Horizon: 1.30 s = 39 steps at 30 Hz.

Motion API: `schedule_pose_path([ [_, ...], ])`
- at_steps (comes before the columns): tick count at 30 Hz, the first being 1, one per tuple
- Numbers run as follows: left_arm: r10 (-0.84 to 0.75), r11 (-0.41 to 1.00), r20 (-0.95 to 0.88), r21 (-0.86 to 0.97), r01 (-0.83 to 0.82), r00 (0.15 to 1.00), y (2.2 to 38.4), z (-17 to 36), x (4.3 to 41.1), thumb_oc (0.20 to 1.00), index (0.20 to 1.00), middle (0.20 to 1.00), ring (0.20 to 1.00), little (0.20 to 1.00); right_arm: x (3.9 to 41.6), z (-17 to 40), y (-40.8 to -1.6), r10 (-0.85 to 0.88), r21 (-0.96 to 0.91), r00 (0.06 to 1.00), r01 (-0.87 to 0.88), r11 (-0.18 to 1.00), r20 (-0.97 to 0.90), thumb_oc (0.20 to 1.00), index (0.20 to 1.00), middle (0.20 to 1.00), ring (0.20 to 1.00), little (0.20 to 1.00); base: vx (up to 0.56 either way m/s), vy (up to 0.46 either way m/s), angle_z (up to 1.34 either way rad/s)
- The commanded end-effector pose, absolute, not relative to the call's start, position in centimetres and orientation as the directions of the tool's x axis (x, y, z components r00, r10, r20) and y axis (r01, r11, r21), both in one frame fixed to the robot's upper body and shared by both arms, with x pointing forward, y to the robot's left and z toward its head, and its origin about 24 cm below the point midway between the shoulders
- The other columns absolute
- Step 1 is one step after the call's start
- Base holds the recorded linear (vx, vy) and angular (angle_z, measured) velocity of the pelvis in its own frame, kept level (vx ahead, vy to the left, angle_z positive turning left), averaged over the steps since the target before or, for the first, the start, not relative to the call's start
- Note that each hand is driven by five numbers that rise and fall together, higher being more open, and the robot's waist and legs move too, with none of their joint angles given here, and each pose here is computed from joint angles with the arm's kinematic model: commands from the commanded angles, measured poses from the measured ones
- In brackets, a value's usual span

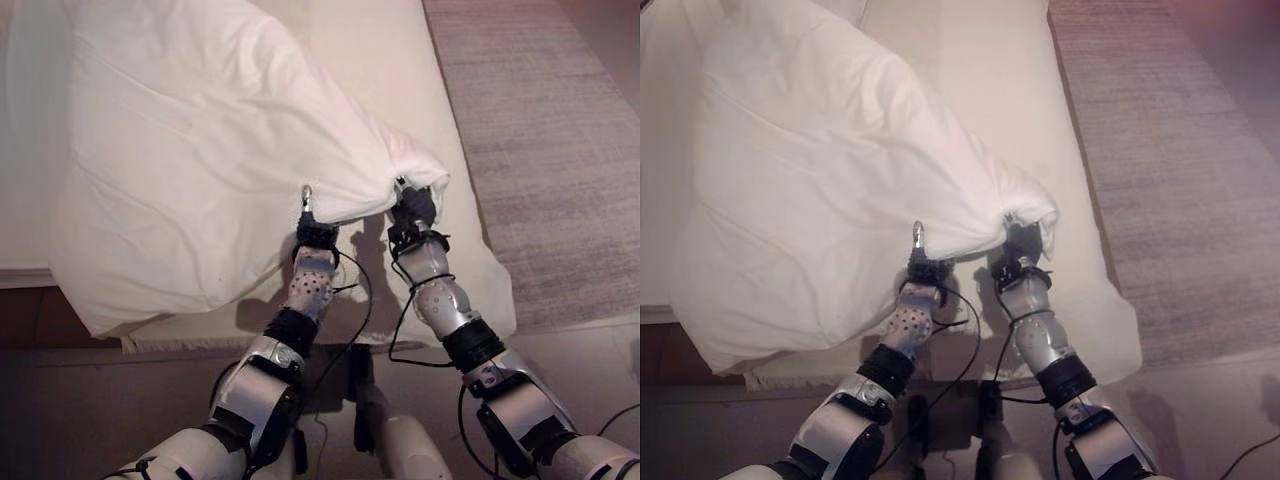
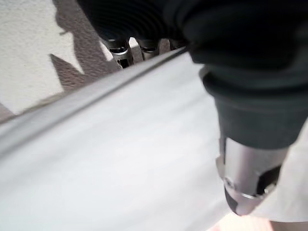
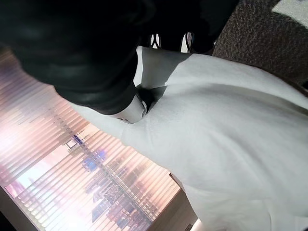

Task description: Make the bed

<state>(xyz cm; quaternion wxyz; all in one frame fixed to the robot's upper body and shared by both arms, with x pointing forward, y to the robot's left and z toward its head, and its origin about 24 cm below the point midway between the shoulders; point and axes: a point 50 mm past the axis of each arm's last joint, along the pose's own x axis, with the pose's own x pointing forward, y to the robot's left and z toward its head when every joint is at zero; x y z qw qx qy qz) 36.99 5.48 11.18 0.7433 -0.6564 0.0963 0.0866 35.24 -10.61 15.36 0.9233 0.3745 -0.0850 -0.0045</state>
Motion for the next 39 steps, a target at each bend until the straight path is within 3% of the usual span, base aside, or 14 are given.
schedule_pose_path([
  [1,0.154,0.088,-0.310,-0.942,-0.325,0.938,7.4,10.0,37.1,1.000,1.000,1.000,1.000,1.000,33.9,16.1,-15.6,-0.322,0.775,0.910,0.000,0.632,0.262,0.200,0.200,0.200,0.200,0.200,0.01,-0.025,0.04],
  [16,0.342,0.057,-0.321,-0.931,-0.360,0.883,12.4,8.3,36.2,1.000,1.000,1.000,1.000,1.000,33.7,13.6,-16.2,-0.385,0.818,0.908,0.092,0.567,0.166,0.200,0.200,0.200,0.200,0.200,0.01,-0.011,0.03],
  [17,0.348,0.059,-0.317,-0.932,-0.358,0.883,12.6,8.2,36.1,0.592,0.592,0.592,0.592,0.592,33.7,13.5,-16.2,-0.387,0.818,0.908,0.098,0.567,0.160,0.200,0.200,0.200,0.200,0.200,-0.01,-0.009,0.03],
  [18,0.354,0.079,-0.306,-0.932,-0.354,0.884,12.7,8.3,36.1,0.385,0.385,0.385,0.385,0.385,33.7,13.3,-16.1,-0.383,0.817,0.910,0.100,0.568,0.155,0.200,0.200,0.200,0.200,0.200,0.00,0.000,0.00],
  [20,0.364,0.110,-0.297,-0.928,-0.357,0.883,13.1,8.2,36.0,0.200,0.200,0.200,0.200,0.200,33.6,12.9,-16.1,-0.383,0.817,0.912,0.110,0.566,0.143,0.200,0.200,0.200,0.200,0.200,0.00,0.000,0.00],
  [28,0.427,0.326,-0.220,-0.867,-0.376,0.877,15.8,7.5,35.5,0.200,0.200,0.200,0.200,0.200,33.4,11.4,-15.9,-0.358,0.795,0.926,0.129,0.593,0.117,0.200,0.200,0.200,0.200,0.200,0.00,-0.004,0.02],
  [39,0.506,0.388,-0.175,-0.828,-0.404,0.845,19.3,5.8,33.2,0.200,0.200,0.200,0.200,0.200,31.1,6.4,-17.7,-0.378,0.755,0.925,0.265,0.599,-0.025,0.200,0.200,0.200,0.200,0.200,0.03,-0.004,0.09],
])
